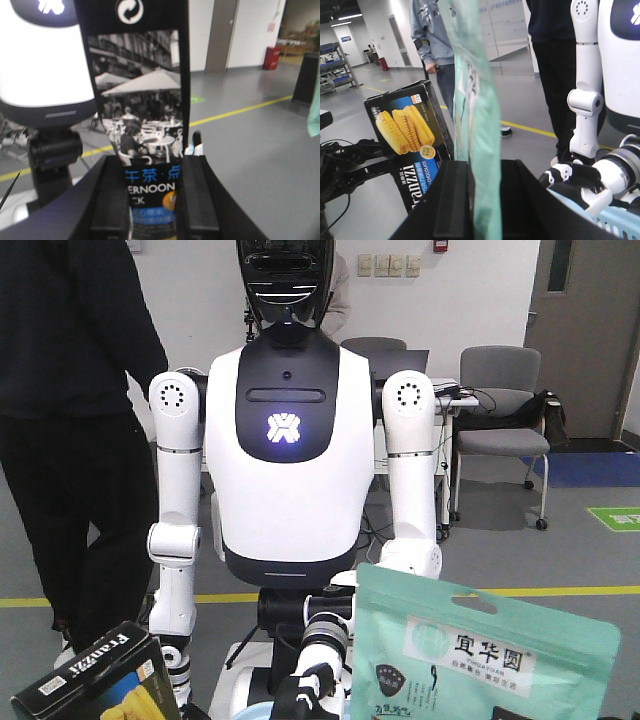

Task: Pick snacks and fruit into basket
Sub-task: 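Lower the right gripper with the teal bag toward the light-blue basket, then open the right gripper to drop the teal bag into the basket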

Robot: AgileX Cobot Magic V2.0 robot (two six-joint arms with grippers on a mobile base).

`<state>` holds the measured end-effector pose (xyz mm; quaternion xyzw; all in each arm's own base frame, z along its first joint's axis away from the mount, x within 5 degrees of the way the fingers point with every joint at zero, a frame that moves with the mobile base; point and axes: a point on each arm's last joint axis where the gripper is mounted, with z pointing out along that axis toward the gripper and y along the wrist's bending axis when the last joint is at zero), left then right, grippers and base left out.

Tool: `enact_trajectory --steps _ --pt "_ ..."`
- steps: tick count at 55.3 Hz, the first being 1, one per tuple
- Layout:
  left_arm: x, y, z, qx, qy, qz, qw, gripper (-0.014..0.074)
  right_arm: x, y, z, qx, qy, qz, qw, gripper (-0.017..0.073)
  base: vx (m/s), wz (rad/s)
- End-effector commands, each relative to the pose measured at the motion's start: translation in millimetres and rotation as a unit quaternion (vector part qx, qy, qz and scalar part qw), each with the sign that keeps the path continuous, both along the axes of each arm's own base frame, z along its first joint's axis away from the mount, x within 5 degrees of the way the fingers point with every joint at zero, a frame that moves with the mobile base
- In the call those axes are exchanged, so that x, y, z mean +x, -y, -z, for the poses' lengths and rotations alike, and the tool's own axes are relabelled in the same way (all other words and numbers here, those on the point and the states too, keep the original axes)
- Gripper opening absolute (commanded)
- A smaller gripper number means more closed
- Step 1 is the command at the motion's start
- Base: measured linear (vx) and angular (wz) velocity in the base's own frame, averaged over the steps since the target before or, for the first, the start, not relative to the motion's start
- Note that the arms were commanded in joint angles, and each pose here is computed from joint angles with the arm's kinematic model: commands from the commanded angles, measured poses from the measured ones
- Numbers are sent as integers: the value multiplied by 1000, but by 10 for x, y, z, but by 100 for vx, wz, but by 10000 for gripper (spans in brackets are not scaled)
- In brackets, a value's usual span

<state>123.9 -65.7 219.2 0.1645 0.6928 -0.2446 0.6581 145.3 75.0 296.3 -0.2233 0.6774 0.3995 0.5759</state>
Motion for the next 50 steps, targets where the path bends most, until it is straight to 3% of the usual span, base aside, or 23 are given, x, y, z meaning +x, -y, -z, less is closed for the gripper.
enact_trajectory --steps 1,16,23,25,33,50 --pt "18 15 -145 -35 35 5 999 0 57 -15 -111 31 14 -14 999 -9 0 0" --pt "7 15 -223 -54 73 8 996 0 221 -36 47 15 -5 -28 999 -9 0 0" --pt "33 -42 -270 -81 87 -25 993 0 277 -61 119 22 -21 -51 998 -9 0 0" --pt "55 -91 -287 -102 86 -52 990 0 308 -77 173 18 -24 -66 997 -9 0 0" --pt "83 -158 -298 -129 80 -88 985 0 360 -93 253 13 -28 -83 996 -9 0 0" --pt "87 -170 -303 -136 80 -94 983 0 448 -98 356 -15 6 -87 996 -9 0 0"
